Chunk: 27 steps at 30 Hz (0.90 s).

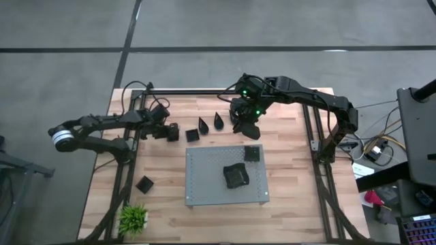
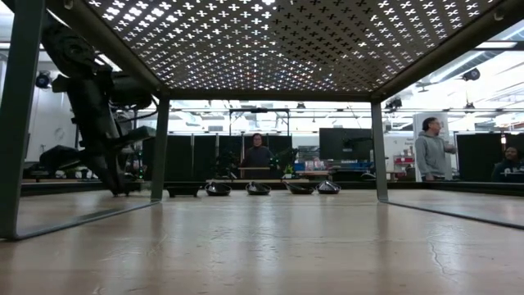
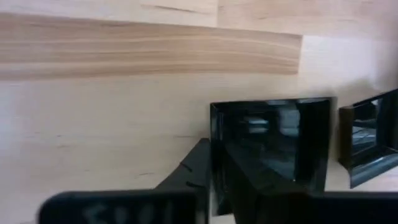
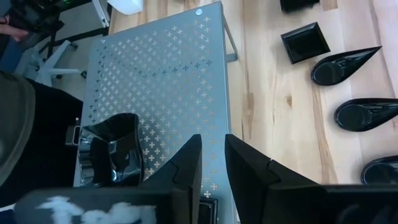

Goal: Pick & Place Mini shaped plates
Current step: Stack the square plate on top of the other square plates on the shelf

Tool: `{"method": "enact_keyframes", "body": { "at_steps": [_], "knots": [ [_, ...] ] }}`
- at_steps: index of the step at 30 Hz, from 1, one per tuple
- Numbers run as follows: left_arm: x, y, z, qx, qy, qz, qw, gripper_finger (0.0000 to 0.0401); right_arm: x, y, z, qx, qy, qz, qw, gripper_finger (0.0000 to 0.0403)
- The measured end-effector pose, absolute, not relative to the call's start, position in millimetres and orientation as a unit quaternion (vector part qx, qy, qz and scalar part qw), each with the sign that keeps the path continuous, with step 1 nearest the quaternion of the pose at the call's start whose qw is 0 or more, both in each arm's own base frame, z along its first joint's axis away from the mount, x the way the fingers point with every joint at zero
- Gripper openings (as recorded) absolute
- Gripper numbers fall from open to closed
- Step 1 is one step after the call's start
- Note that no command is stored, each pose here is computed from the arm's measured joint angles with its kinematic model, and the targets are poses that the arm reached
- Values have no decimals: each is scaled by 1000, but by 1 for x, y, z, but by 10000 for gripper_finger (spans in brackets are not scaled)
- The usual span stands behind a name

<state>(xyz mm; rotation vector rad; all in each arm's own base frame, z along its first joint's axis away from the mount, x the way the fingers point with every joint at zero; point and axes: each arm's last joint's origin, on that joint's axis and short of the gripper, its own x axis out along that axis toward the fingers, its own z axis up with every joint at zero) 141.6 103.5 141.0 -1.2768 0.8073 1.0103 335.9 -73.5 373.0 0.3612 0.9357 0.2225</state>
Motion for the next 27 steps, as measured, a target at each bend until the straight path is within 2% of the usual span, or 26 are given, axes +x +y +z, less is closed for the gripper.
{"method": "enact_keyframes", "body": {
  "at_steps": [3, 11, 17, 22, 27],
  "knots": [
    [140, 102, 137, -553, 347, 432, 622, 6, 336, -74, 373, 173, 447, 106, 871, 65],
    [143, 102, 145, -563, 343, 402, 636, 1, 336, -74, 373, 179, 448, 103, 870, 56],
    [151, 107, 180, -564, 283, 372, 681, 1, 336, -74, 373, 202, 449, 83, 867, 61],
    [155, 111, 221, -544, 216, 357, 728, 0, 341, -79, 376, 220, 430, 11, 875, 63],
    [162, 116, 265, -495, 153, 372, 770, 0, 351, -85, 383, 243, 367, -73, 895, 57]
  ]
}}
